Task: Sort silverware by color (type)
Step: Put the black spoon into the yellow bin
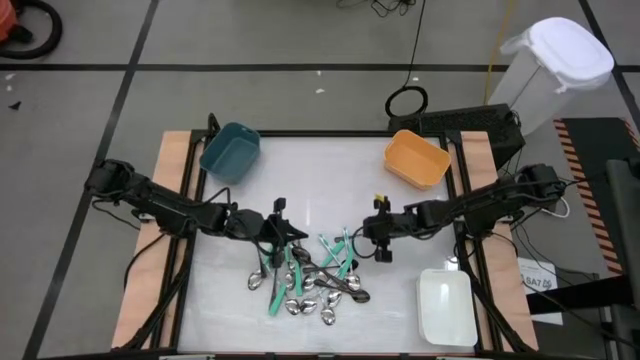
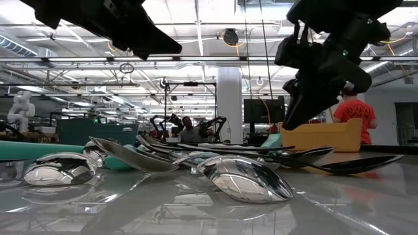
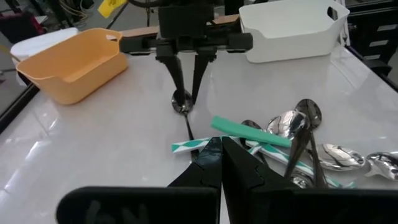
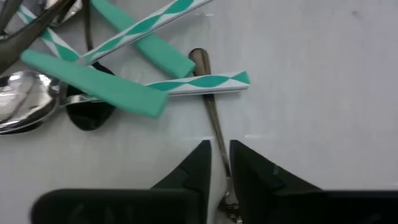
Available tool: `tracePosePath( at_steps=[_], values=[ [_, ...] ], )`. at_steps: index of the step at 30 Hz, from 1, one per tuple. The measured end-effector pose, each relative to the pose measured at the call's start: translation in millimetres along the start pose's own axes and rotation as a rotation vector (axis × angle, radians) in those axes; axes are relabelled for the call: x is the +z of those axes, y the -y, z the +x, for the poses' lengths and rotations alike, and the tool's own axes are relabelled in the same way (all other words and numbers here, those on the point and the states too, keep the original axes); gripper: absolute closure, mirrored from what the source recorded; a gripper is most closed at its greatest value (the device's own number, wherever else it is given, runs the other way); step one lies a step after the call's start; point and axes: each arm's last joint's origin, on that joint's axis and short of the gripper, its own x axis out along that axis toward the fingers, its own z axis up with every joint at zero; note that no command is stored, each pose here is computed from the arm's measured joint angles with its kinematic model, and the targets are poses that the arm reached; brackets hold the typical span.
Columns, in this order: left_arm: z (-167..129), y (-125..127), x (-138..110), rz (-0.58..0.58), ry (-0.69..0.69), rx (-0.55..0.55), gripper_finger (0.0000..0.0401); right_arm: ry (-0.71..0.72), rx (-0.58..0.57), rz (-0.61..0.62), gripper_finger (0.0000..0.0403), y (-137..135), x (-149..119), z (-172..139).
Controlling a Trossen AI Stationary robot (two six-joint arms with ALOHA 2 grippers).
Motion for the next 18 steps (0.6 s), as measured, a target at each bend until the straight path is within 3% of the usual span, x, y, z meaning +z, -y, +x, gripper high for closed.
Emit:
tracePosePath(
  at_steps=[9, 18],
  values=[
    [1.8, -10.7, -0.8, -0.003, -0.005, 0.037, 0.0398, -0.045, -0.021, -0.025, 0.0263, 7.3, -3.3, 7.8],
    [3.3, -21.2, -1.7, -0.017, -0.012, 0.072, 0.0398, -0.085, -0.002, -0.029, 0.0255, 8.2, -7.5, 26.4]
  ],
)
